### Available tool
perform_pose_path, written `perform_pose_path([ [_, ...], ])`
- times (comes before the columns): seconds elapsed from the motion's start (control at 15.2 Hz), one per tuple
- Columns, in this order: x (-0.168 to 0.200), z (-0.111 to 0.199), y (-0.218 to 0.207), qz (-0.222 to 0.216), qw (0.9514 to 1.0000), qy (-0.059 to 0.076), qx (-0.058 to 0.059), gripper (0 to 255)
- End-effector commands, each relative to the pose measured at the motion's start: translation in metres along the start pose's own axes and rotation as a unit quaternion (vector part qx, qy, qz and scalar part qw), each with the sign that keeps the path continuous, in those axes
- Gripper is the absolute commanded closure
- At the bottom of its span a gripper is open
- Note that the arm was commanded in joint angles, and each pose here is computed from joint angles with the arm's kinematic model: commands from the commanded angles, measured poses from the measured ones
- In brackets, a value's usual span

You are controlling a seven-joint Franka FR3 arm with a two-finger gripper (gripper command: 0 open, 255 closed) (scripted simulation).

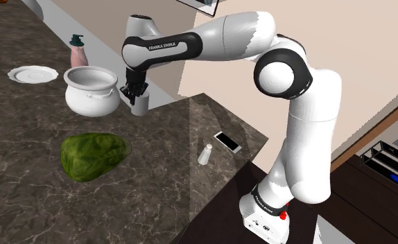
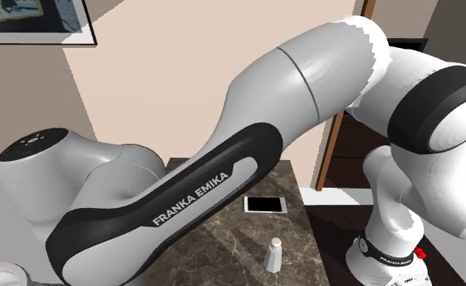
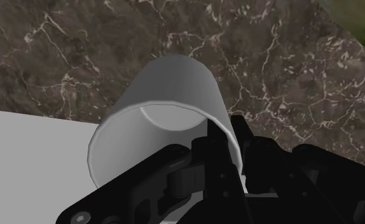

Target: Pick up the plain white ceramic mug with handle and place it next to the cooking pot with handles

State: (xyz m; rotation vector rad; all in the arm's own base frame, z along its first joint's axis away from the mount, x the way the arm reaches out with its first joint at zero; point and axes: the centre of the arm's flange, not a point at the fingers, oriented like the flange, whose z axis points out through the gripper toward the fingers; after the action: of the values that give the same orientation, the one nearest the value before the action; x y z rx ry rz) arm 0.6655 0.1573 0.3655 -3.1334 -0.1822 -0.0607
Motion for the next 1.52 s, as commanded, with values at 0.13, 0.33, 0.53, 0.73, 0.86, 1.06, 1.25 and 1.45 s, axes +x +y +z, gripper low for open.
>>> perform_pose_path([
  [0.13,-0.001,0.022,0.001,0.0,1.0,0.0,0.0,255],
  [0.33,-0.002,0.037,0.001,0.0,1.0,0.0,0.0,255],
  [0.53,-0.002,0.053,0.001,0.0,1.0,0.0,0.0,255],
  [0.73,-0.003,0.069,0.001,0.0,1.0,0.0,0.0,255],
  [0.86,-0.004,0.08,0.001,0.0,1.0,0.0,0.0,255],
  [1.06,-0.004,0.087,0.001,0.0,1.0,0.0,0.0,255],
  [1.25,-0.004,0.087,0.001,0.0,1.0,0.0,0.0,255],
  [1.45,-0.004,0.087,0.001,0.0,1.0,0.0,0.0,255],
])
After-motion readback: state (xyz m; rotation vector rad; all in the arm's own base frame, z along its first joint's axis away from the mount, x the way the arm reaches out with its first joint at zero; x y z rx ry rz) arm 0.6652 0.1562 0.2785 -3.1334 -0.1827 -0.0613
